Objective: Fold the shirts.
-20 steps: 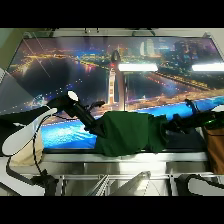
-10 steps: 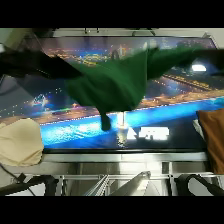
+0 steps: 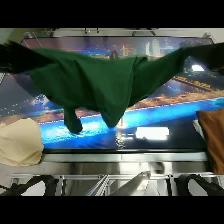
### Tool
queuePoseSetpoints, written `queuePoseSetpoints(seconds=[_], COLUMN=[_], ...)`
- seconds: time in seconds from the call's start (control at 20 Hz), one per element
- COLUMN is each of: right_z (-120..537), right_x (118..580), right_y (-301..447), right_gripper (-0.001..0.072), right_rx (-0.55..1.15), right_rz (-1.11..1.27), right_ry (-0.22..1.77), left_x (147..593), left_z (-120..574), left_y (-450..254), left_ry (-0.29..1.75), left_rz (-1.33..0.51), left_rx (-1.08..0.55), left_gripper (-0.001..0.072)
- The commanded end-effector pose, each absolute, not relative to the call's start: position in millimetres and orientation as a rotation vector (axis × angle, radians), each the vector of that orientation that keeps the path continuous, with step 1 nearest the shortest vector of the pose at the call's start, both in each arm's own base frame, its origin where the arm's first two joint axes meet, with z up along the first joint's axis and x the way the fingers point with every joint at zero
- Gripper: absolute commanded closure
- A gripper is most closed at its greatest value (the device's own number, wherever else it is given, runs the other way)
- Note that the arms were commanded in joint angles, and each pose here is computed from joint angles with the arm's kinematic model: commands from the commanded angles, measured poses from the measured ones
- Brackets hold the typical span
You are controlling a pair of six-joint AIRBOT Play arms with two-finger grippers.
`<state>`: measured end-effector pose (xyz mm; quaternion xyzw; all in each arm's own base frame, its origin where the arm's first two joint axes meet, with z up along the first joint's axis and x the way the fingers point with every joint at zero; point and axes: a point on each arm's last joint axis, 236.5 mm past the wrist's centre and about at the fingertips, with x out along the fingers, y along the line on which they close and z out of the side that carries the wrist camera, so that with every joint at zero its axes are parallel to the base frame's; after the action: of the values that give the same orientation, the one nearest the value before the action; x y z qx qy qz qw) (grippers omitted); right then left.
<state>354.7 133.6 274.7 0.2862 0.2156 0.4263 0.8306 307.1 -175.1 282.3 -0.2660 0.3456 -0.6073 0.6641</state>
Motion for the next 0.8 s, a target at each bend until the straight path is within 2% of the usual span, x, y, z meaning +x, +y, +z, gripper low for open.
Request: queuePoseSetpoints(seconds=[0.0,0.05,0.1,0.15,0.2,0.25,0.3,0.4,0.5,0.55,0.6,0.65,0.75], right_z=[207.5,195.3,181.2,167.6,155.2,143.9,134.3,111.0,76.4,59.7,43.6,23.9,-17.2], right_x=[398.3,408.7,417.2,423.3,427.1,426.6,422.3,407.7,382.6,367.2,352.9,337.0,310.1], right_y=[110.4,103.3,96.8,90.8,86.2,83.5,82.0,77.3,77.1,86.5,99.4,114.8,143.0], right_gripper=[0.0687,0.0662,0.046,0.0295,0.0294,0.0325,0.0402,0.0403,0.0402,0.0385,0.028,0.0257,0.0257], right_rx=[0.574,0.618,0.661,0.682,0.704,0.723,0.738,0.703,0.625,0.626,0.639,0.651,0.639], right_rz=[0.661,0.63,0.605,0.591,0.583,0.589,0.605,0.618,0.613,0.63,0.651,0.667,0.675], right_ry=[0.611,0.637,0.67,0.697,0.726,0.763,0.805,0.905,1.045,1.11,1.164,1.222,1.308], left_x=[363.3,385.2,403.7,420.2,431.1,437.0,434.1,410.1,372.5,349.5,329.0,308.4,271.8], left_z=[208.5,194.7,185.8,178.1,171.8,165.2,158.2,130.3,76.7,46.2,20.2,-3.7,-37.6], left_y=[-150.0,-136.8,-122.6,-106.9,-93.3,-81.8,-76.2,-76.6,-86.7,-91.3,-95.3,-99.7,-110.0], left_ry=[0.881,0.874,0.861,0.852,0.855,0.877,0.915,1.067,1.3,1.411,1.493,1.559,1.647], left_rz=[-1.105,-1.037,-0.986,-0.943,-0.917,-0.903,-0.917,-0.964,-0.905,-0.853,-0.802,-0.752,-0.688], left_rx=[-0.675,-0.71,-0.744,-0.771,-0.798,-0.834,-0.863,-0.873,-0.852,-0.819,-0.793,-0.774,-0.772], left_gripper=[0.0412,0.0411,0.0411,0.0412,0.0411,0.0412,0.0411,0.0411,0.0412,0.0412,0.0412,0.0411,0.0412])
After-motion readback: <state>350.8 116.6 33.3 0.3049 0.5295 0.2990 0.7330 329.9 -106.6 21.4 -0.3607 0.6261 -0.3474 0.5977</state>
